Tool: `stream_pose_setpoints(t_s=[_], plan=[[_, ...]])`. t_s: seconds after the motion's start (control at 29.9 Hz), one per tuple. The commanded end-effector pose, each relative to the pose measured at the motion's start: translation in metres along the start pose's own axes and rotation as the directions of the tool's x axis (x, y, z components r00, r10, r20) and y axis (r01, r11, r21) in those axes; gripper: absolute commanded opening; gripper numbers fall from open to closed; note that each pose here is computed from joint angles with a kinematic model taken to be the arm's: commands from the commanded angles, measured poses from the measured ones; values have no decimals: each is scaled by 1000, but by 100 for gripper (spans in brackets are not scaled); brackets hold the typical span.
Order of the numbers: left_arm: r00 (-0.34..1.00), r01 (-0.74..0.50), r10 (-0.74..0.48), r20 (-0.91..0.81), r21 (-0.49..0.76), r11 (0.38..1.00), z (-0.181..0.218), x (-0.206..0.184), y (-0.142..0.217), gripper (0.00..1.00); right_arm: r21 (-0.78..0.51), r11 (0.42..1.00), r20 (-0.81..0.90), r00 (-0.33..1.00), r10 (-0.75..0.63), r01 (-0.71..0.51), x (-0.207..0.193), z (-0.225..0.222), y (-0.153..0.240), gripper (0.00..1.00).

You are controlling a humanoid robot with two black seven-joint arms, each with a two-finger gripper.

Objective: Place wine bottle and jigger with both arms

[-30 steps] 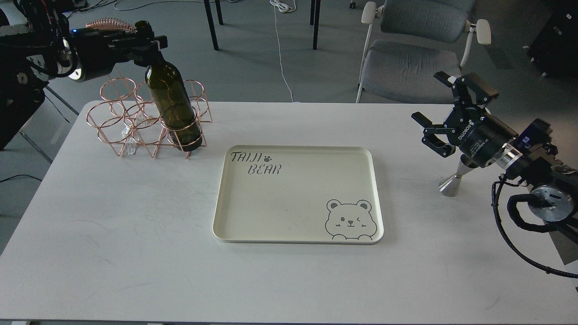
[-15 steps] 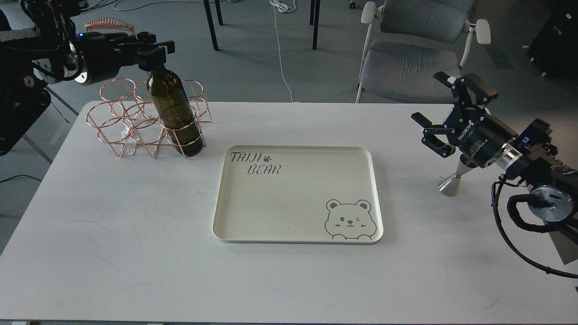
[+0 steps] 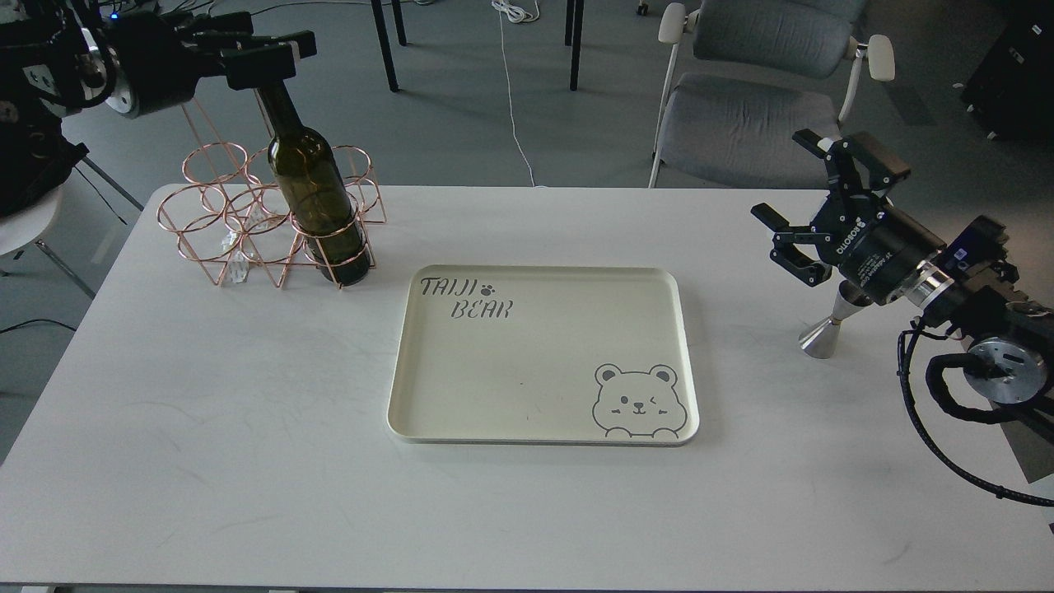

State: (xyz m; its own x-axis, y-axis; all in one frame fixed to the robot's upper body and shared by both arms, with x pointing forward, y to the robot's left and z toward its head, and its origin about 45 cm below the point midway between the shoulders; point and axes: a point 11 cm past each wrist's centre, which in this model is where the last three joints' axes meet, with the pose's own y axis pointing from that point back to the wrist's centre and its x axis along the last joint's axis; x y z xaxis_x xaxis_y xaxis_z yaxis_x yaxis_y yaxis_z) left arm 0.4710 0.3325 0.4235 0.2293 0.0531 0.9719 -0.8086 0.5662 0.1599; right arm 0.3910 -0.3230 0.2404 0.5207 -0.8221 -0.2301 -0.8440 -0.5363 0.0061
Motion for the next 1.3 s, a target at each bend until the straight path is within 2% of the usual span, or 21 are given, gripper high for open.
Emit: stream_pose_setpoints(t_s=[0.0, 0.1, 0.23, 0.37, 0.5, 0.6, 0.8, 0.94, 1.1, 1.27], plan=[[983, -148, 139, -123, -74, 986, 17, 45, 6, 98, 0, 1000, 10, 1000, -1, 1, -3, 5, -4, 98], [919, -288, 223, -324, -170, 942, 40, 64, 5, 98, 0, 1000, 30, 1000, -3, 3, -10, 15, -11, 98], [753, -495, 269, -601, -248, 833, 82, 75, -6, 98, 29, 998, 61, 997, 52, -54, -15, 26, -20, 98], [624, -597, 317, -714, -175, 783, 95, 47, -10, 98, 83, 983, 113, 982, 155, -164, -8, 30, -18, 98], [548, -583, 259, -795, -141, 800, 105, -4, -22, 98, 100, 971, 168, 965, 200, -219, -6, 40, -13, 98], [425, -596, 227, -877, -82, 798, 103, -37, -26, 98, 105, 966, 206, 955, 213, -238, -8, 47, -10, 98], [188, -441, 82, -979, -10, 897, 97, -129, -26, 98, 96, 958, 248, 939, 239, -269, -7, 61, -1, 98], [-11, -355, 50, -999, 51, 934, 93, -184, -15, 98, 84, 958, 252, 936, 246, -274, -7, 67, 3, 98], [-156, -324, 57, -986, 106, 940, 91, -222, 0, 98, 84, 959, 263, 935, 240, -270, -11, 69, 1, 98], [-219, -310, 55, -974, 122, 943, 95, -243, 9, 98, 85, 959, 264, 934, 240, -270, -11, 69, 0, 98]])
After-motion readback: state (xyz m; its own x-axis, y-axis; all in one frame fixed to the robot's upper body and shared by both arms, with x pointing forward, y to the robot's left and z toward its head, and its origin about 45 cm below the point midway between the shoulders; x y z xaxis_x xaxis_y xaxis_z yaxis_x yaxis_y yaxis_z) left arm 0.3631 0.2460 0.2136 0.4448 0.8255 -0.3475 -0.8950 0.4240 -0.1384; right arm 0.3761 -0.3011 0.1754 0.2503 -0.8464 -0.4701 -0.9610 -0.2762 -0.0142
